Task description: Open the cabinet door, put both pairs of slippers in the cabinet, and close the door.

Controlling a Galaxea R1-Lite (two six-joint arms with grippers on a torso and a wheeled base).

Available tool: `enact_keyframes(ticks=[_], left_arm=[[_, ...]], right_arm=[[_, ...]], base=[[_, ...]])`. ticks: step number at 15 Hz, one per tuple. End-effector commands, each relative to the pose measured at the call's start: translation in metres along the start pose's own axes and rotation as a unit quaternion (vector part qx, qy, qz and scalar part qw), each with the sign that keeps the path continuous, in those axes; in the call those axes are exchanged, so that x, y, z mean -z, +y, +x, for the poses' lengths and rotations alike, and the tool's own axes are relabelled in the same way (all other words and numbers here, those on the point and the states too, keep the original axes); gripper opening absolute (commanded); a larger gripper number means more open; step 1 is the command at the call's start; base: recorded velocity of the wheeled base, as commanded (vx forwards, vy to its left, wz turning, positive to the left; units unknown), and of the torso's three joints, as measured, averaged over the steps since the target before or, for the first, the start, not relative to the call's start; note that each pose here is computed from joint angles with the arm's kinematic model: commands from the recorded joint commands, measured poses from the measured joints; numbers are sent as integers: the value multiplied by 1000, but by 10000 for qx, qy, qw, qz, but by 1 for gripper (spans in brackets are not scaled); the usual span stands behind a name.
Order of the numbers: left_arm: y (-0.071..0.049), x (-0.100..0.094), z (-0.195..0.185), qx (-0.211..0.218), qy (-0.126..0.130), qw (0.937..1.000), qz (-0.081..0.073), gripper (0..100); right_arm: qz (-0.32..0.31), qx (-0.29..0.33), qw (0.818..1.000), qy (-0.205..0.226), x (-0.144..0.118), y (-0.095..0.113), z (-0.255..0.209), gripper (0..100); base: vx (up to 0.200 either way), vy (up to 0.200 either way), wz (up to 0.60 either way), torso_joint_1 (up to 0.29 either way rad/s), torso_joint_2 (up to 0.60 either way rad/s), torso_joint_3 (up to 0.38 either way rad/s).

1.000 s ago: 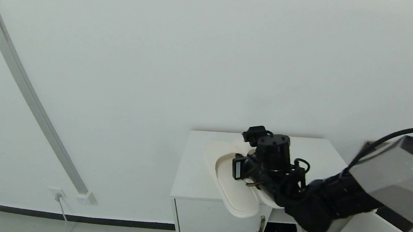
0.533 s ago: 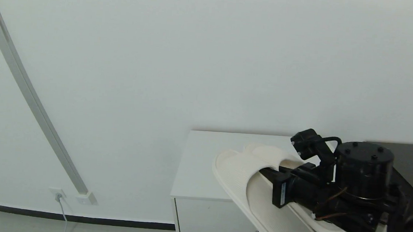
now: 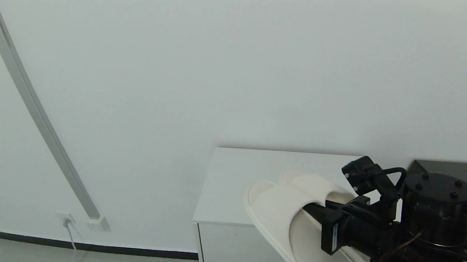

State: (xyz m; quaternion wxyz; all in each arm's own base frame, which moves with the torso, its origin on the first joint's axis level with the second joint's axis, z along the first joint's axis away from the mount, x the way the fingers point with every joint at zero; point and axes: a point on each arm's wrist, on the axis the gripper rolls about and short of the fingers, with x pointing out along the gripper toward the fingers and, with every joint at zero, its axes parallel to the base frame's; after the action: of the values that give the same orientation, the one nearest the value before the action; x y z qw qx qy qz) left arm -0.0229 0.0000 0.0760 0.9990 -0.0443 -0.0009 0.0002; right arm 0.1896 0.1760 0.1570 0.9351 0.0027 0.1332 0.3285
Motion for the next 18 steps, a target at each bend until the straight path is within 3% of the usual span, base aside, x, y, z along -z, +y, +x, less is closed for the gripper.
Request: enact_keyframes(ticks=[1,10,18], left_arm=[[0,0,0,-6,0,10000,-1,0],[0,0,0,-6,8,10000,6,0],[0,0,0,2,1,10000,-1,0]], right_arm=[[-22,-35,9999,101,5,3,3,0],[-42,-51,9999,156,7,4,5,0],[-61,-98,9997,199,10,7,6,0]], base=[[0,0,0,0,0,0],[-178,0,0,1,3,3],[0,0,0,0,0,0]])
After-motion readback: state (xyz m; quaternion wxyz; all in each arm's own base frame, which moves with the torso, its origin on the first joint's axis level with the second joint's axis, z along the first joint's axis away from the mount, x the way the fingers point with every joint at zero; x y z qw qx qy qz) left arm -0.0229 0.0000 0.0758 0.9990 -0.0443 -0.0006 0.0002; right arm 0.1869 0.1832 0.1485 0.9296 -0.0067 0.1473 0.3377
